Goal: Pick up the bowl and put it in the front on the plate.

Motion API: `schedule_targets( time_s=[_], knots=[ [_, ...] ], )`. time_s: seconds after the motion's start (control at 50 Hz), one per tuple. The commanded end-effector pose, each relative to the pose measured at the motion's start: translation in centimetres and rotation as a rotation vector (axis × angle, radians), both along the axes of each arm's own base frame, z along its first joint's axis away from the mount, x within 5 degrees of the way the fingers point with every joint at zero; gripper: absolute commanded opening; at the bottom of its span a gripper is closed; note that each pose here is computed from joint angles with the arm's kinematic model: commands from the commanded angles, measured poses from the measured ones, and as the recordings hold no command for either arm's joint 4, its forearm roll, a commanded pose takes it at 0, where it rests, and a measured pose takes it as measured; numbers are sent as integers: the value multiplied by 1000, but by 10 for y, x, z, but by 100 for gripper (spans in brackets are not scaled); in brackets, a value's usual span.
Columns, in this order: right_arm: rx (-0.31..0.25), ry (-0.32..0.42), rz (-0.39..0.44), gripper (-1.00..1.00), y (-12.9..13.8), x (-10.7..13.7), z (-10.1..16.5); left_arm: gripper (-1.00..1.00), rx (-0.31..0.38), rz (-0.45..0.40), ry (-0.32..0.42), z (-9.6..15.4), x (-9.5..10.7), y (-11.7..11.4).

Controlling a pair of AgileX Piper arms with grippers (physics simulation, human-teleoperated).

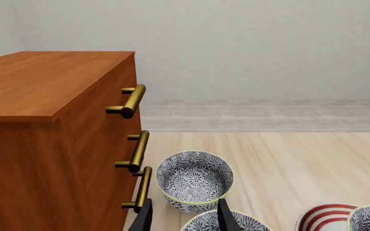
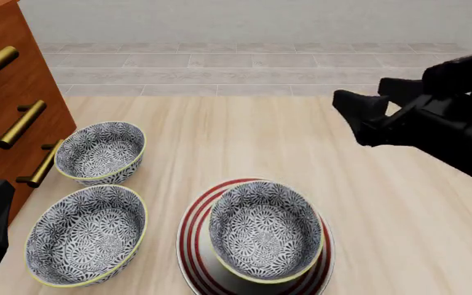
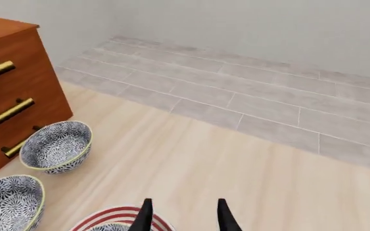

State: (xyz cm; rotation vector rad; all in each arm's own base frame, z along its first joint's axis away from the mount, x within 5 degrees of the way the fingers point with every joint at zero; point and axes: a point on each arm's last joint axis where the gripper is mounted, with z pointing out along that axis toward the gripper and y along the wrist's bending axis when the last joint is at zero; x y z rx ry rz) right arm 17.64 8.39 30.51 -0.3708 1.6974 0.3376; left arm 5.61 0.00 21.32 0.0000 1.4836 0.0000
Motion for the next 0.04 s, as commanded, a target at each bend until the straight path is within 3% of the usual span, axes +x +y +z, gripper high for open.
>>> schedule_targets(
  time_s=[0.02,0.04],
  knots=[
    [-1,-145,-102,100,-25,-8,17,100,0,0,0,0,0,0],
    [6,-138,-104,100,-25,-7,16,100,0,0,0,0,0,0]
  ],
)
